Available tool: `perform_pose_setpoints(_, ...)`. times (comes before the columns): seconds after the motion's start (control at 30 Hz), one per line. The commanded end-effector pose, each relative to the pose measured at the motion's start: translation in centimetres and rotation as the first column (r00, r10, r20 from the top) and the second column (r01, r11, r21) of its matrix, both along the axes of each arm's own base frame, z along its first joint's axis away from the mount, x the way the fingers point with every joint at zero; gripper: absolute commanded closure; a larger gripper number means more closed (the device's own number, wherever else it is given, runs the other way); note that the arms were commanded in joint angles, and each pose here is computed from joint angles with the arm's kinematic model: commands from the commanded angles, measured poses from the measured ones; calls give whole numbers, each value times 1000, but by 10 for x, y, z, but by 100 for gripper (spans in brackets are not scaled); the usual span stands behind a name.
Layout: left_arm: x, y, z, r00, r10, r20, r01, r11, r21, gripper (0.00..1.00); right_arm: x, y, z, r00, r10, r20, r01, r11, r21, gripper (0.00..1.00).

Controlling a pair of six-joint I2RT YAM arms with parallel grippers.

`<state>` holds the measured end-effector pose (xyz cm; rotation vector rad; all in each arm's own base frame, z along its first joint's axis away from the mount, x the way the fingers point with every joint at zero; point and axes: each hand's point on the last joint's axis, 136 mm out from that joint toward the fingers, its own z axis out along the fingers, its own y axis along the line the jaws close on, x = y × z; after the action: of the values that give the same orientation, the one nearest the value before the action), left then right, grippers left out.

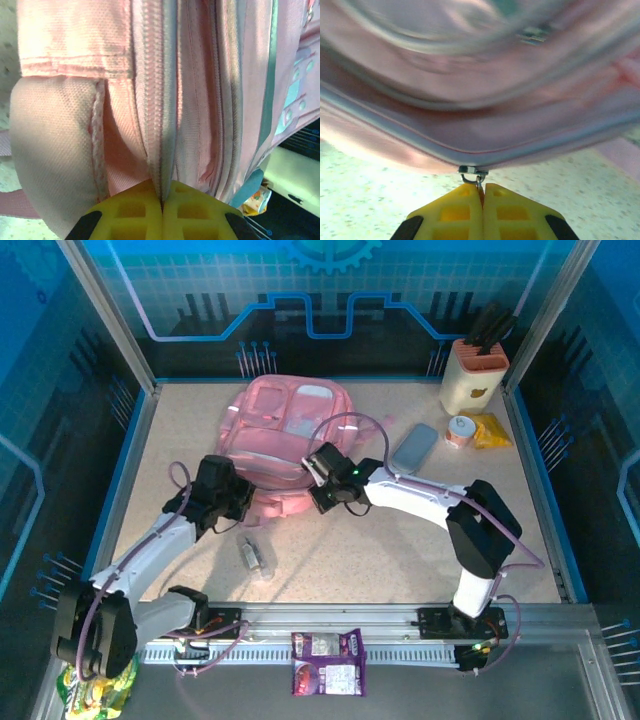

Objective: Pack the student bag
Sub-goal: Zip the student bag at the center of the table.

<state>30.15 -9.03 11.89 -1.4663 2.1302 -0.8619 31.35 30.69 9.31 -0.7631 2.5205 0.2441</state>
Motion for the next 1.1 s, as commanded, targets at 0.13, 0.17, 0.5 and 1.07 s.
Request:
perform_pose_setpoints(0.13, 6, 42, 26, 997, 31, 71, -37, 996, 78, 100, 36, -77, 2, 979, -189, 79, 198, 972, -123, 100)
perform_pose_setpoints(0.17, 7, 45, 26, 997, 29, 72, -35, 996, 83, 100, 42, -79, 3, 976, -200, 88, 210, 971, -117, 100)
perform_pose_setpoints(0.5, 16, 72, 27, 998, 30, 63, -38, 991, 129, 100, 105, -103, -2, 948, -283, 146, 300, 948, -106, 100)
perform_pose_setpoints(1.07, 22, 47, 51, 979, -156, 131, 123, 966, 227, 52, 89, -10, 47, 958, -215, -189, 269, 903, 335, 46)
